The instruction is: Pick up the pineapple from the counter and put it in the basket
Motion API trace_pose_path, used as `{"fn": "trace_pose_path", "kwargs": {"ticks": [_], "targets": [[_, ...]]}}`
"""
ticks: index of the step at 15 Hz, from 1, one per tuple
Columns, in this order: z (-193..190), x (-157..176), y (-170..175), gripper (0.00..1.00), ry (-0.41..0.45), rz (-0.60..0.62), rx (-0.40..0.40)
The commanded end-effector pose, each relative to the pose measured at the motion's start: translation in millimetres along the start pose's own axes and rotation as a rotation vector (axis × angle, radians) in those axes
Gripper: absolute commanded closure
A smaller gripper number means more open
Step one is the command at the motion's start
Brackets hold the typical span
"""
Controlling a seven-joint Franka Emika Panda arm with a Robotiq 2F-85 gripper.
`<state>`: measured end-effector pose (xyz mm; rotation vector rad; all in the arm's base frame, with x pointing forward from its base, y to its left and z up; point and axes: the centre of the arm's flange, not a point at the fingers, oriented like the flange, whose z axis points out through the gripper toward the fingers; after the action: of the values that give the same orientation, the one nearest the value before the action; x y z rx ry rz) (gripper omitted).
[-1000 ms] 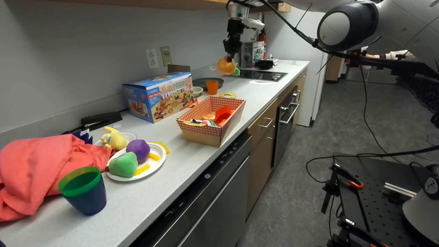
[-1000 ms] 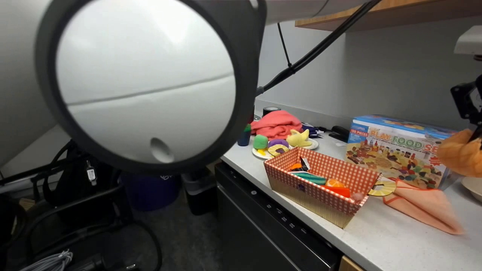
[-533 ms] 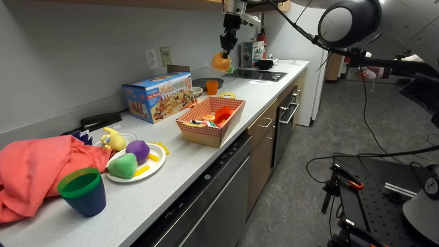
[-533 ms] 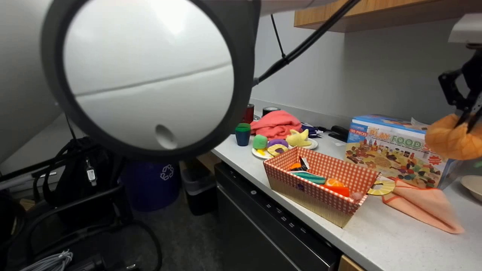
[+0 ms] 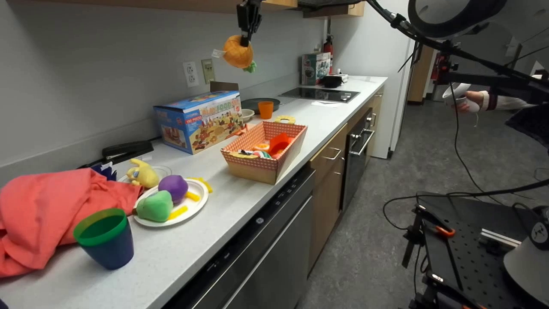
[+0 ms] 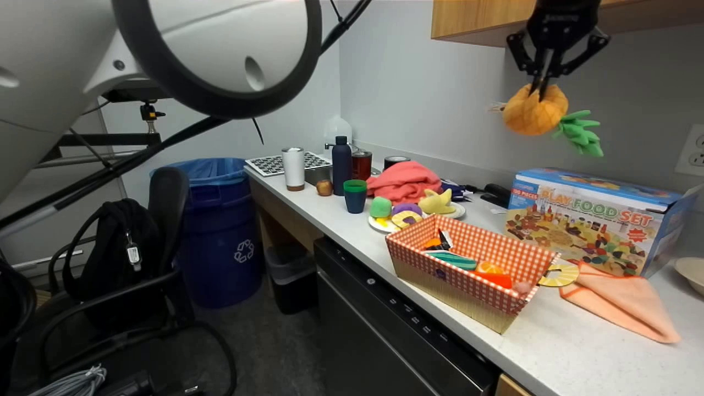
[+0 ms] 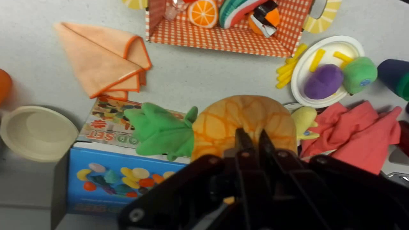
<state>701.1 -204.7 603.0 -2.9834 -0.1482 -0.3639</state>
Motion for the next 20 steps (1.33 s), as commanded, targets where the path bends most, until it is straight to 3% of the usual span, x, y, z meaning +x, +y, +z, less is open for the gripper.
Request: {"fn": "trace_pose_path", "kwargs": {"ticks": [1, 3, 13, 20], "targets": [[15.9, -16.9, -37.5, 0.98, -0.034, -0.030, 0.014], [29.3, -17.7, -35.9, 0.98, -0.060, -0.031, 0.021], [74.5, -46.0, 44.6, 0.98, -0.201, 0.023, -0.005], [105.8, -61.1, 35.0, 0.98, -0.263, -0.040, -0.022]]}}
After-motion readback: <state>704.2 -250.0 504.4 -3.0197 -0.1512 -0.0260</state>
